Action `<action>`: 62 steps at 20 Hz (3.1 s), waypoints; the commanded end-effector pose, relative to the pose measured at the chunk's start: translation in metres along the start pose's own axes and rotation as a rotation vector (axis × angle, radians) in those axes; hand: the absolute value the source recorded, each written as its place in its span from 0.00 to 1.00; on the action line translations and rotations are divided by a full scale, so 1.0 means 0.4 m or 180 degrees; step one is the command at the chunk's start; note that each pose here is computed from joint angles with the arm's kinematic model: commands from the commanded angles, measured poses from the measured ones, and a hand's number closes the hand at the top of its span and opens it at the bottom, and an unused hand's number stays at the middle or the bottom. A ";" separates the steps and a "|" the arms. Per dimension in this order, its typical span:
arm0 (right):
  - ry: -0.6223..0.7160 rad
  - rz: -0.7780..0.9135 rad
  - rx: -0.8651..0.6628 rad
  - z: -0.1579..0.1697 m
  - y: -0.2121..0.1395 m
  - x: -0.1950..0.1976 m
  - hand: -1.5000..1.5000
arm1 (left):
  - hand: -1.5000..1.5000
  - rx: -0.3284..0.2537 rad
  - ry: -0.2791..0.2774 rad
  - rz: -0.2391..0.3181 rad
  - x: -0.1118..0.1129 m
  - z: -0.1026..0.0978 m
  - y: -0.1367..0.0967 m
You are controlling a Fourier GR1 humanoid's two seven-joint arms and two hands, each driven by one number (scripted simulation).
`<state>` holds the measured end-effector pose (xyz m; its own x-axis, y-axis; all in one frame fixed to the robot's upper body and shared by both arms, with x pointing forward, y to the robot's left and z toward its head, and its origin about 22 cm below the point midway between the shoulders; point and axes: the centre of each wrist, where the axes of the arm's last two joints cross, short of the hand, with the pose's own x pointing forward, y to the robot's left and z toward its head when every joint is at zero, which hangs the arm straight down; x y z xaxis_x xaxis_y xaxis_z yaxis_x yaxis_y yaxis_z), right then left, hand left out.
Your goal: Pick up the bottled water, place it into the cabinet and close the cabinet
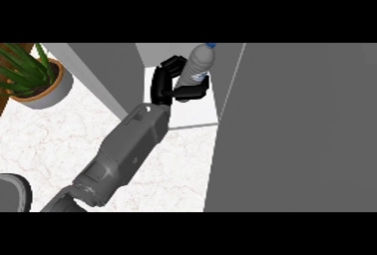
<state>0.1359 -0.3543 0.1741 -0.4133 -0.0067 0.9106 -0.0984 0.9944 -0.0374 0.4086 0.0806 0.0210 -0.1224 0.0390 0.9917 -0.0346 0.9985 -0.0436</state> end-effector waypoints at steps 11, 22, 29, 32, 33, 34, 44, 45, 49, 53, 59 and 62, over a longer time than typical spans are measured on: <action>-0.0035 -0.0076 0.0094 0.003 -0.008 -0.001 0.00 | 1.00 0.0388 0.0059 0.0107 -0.041 -0.011 0.055; -0.0064 -0.0057 0.0052 0.005 -0.026 -0.008 0.00 | 1.00 0.0408 0.0034 0.0156 -0.025 -0.035 0.082; -0.0133 -0.0068 0.0097 0.001 -0.027 0.006 0.00 | 0.00 0.0533 -0.0104 0.0069 -0.026 -0.035 0.076; -0.0123 -0.0143 0.0056 -0.003 -0.043 -0.013 0.00 | 0.00 0.0499 -0.0104 0.0129 0.002 -0.051 0.059; -0.0057 -0.0083 0.0122 -0.001 -0.037 -0.003 0.00 | 0.00 0.0544 -0.0114 0.0060 -0.008 -0.044 0.055; -0.0131 -0.0139 0.0125 -0.013 -0.035 0.001 0.00 | 0.00 0.0550 -0.0159 0.0094 0.016 -0.057 0.044; -0.0123 -0.0071 0.0159 -0.010 -0.036 -0.006 0.00 | 0.00 0.0413 -0.0290 -0.0144 0.025 -0.066 0.049; -0.0108 -0.0075 0.0150 -0.009 -0.039 -0.008 0.00 | 0.00 0.0328 -0.0258 -0.0129 0.025 -0.070 0.066; -0.0124 -0.0076 0.0200 -0.017 -0.032 0.001 0.00 | 0.00 -0.0085 -0.0482 -0.0399 0.025 -0.063 0.038; -0.0134 -0.0074 0.0227 0.001 -0.018 0.001 0.00 | 1.00 -0.0027 -0.0698 -0.0176 0.040 -0.068 0.023; -0.0074 0.0054 0.0246 -0.004 -0.024 0.012 0.00 | 1.00 -0.0094 -0.0733 0.0151 0.023 -0.056 0.028; -0.0061 0.0031 0.0298 -0.012 -0.019 0.015 0.00 | 1.00 -0.0101 -0.0765 0.0156 0.011 -0.049 0.033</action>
<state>0.1382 -0.3619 0.1769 -0.4339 -0.0170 0.9008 -0.1738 0.9826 -0.0652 0.4284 0.0946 0.0299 -0.3457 0.0530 0.9369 -0.0114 0.9981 -0.0607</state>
